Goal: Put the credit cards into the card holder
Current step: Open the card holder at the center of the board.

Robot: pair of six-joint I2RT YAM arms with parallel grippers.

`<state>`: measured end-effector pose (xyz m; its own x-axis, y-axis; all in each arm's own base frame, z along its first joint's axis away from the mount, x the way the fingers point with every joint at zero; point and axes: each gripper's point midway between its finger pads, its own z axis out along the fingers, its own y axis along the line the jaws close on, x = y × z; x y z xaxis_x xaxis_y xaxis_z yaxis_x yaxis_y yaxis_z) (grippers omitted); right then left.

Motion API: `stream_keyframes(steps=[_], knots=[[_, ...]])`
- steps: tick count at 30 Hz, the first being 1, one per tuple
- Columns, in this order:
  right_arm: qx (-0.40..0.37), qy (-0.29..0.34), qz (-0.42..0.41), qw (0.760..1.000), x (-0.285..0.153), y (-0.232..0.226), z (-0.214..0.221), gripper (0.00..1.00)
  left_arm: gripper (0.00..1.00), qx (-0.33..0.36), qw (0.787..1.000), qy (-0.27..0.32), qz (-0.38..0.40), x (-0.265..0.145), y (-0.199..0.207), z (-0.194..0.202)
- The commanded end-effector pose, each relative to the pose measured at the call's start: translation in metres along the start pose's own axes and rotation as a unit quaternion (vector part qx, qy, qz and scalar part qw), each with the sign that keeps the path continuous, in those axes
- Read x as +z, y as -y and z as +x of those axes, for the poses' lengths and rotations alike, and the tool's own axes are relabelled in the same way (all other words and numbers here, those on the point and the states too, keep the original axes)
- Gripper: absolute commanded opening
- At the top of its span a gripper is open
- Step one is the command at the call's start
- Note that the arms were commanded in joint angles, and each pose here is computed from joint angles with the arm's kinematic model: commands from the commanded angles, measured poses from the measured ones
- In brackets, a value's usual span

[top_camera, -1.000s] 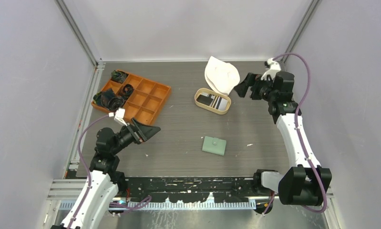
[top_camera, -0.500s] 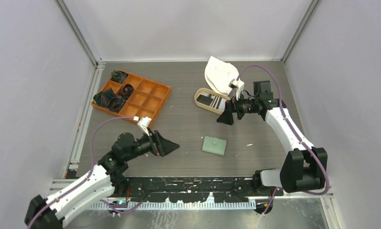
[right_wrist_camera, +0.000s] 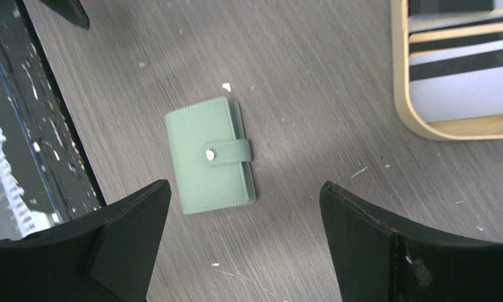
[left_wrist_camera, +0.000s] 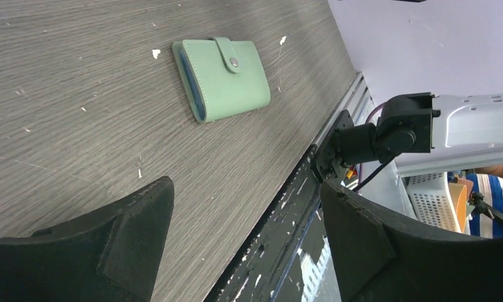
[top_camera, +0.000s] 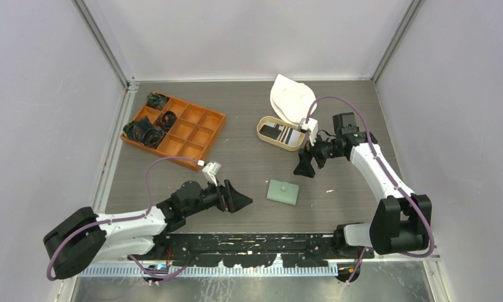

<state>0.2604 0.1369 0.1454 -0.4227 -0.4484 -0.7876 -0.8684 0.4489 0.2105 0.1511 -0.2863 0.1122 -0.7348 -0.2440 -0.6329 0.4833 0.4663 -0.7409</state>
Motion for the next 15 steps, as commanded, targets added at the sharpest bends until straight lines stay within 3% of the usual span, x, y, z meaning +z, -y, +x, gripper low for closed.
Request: stream_keyframes(steps=[1,8,12,15], knots=[[-0.043,-0.047,-0.01,0.998,0.003,0.001,0.012,0.91,0.86,0.012,0.997,0.052,0.047,0.012,0.028,-0.023],[-0.064,-0.105,-0.026,0.992,0.022,-0.004,0.024,0.79,0.81,0.006,0.998,0.038,0.045,0.025,0.021,-0.009],[-0.055,-0.146,-0.039,0.987,0.032,-0.005,0.036,0.69,0.72,0.005,0.998,0.024,0.05,0.034,0.019,-0.002],[-0.053,-0.17,-0.051,0.983,0.041,-0.009,0.046,0.68,0.68,0.002,0.999,0.016,0.04,0.039,0.013,0.002]])
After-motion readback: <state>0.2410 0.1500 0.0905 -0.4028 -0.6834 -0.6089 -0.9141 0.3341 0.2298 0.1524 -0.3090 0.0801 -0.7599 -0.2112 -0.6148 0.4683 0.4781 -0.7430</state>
